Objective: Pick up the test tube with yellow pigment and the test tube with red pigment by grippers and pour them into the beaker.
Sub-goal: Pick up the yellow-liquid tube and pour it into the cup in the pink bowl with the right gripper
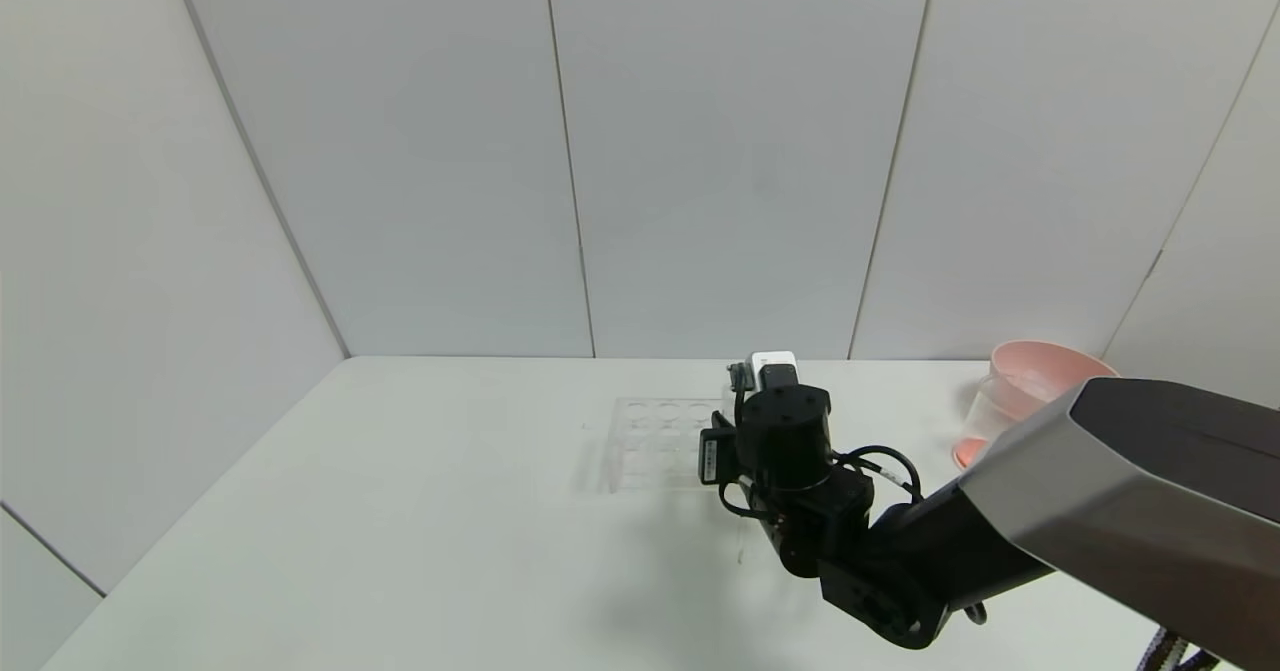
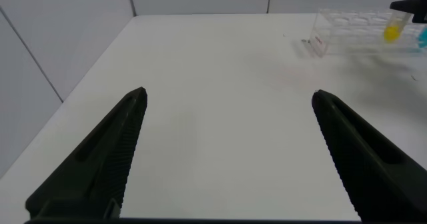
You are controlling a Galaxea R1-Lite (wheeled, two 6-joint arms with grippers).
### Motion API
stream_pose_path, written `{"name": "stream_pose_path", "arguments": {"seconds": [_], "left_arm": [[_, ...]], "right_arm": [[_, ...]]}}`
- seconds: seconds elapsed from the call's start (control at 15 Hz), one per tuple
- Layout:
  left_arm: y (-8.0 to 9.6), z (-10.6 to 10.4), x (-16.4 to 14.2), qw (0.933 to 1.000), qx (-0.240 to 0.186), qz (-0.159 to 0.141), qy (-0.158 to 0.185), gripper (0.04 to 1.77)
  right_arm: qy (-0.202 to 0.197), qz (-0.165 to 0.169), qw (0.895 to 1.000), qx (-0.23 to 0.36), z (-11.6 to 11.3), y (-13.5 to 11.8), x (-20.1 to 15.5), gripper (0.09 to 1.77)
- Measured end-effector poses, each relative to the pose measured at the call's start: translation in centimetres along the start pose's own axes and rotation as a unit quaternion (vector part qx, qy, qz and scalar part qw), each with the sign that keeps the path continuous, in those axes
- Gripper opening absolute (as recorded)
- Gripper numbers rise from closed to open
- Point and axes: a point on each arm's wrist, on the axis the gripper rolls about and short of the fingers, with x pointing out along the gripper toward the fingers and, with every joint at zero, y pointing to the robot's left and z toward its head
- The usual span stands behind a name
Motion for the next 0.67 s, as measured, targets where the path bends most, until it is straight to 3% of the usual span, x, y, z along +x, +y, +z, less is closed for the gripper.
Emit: {"name": "stream_pose_path", "arguments": {"seconds": [0.27, 0.67], "left_arm": [[0.0, 0.0, 0.0, 1.0, 0.0, 0.0, 0.0, 1.76], [0.0, 0.0, 0.0, 1.0, 0.0, 0.0, 0.0, 1.76]], "right_arm": [[-0.025, 0.008, 1.0, -0.007, 2.4, 0.1, -1.0, 0.52], [-0.078, 0.019, 0.997, 0.009, 10.0, -1.8, -3.4, 0.52]]}}
